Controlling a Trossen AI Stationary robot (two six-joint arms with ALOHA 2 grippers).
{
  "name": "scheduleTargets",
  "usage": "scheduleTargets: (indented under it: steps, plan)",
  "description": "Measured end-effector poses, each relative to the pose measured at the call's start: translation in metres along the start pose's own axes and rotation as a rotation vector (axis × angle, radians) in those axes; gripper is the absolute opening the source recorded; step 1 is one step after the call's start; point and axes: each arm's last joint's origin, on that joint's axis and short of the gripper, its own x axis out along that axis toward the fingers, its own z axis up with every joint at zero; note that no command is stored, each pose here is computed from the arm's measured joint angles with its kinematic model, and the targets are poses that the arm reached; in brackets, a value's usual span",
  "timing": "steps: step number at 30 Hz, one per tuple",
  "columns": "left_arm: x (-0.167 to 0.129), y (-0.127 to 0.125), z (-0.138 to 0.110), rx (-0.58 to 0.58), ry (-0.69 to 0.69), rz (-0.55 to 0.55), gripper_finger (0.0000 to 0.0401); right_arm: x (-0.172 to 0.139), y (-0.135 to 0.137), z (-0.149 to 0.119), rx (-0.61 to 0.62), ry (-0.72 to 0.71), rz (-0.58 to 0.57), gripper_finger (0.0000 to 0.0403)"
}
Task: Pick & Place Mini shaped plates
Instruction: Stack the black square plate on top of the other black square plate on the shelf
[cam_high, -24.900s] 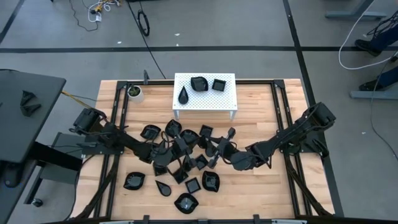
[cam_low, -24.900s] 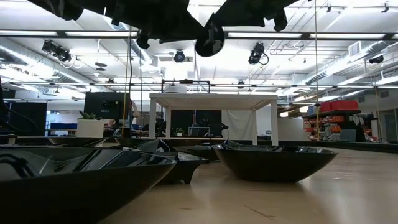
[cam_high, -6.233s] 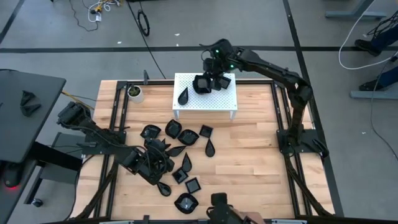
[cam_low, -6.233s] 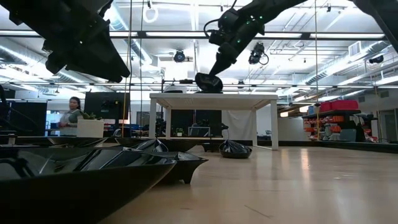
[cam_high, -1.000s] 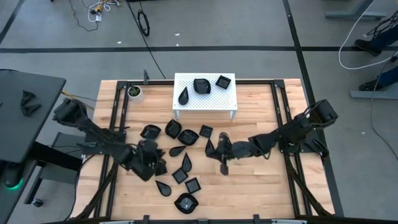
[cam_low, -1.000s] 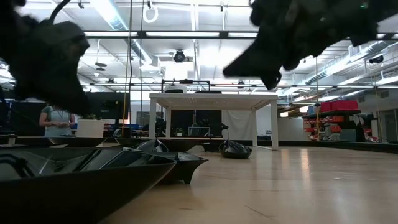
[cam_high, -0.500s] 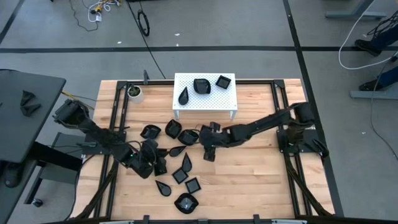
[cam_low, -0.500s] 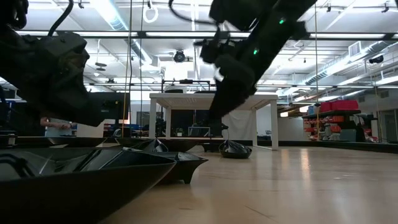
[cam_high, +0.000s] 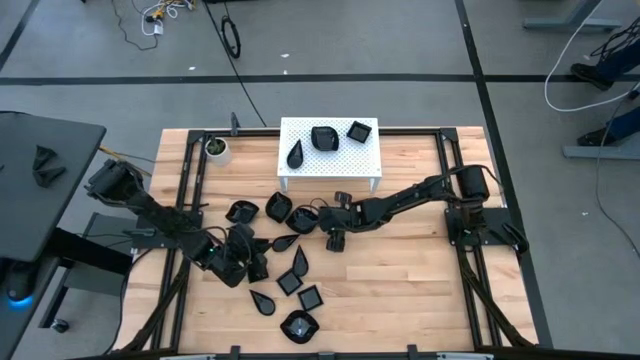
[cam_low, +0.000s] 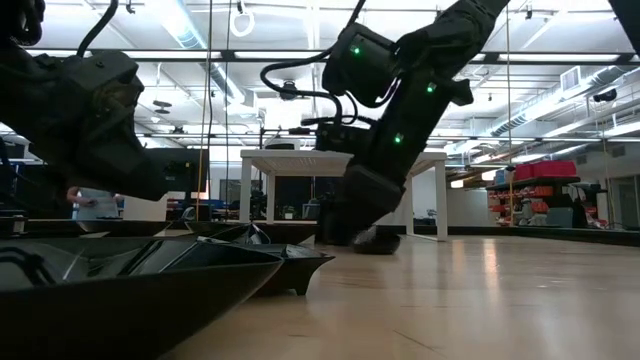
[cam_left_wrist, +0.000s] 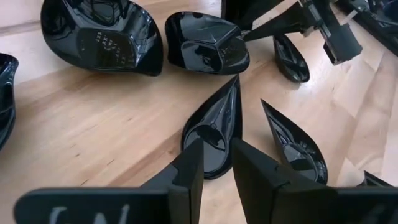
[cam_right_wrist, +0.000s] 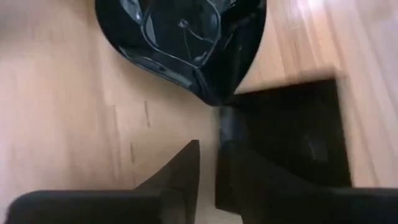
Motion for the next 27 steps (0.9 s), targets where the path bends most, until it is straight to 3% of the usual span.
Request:
scheduleTargets:
  steps: [7, 21, 27]
  plan:
    - [0.000, -0.001, 0.000, 0.008, -0.001, -0.006, 0.0087, -0.001, 0.001, 0.000, -0.061, -0.003, -0.001, 0.0006]
    - [0.000, -0.001, 0.000, 0.006, -0.003, -0.010, 0.0087, -0.025, 0.031, -0.001, -0.148, -0.019, 0.113, 0.0013]
    - [0.000, -0.002, 0.001, 0.009, -0.003, -0.012, 0.0087, -0.030, 0.033, 0.003, -0.114, -0.054, 0.140, 0.0046]
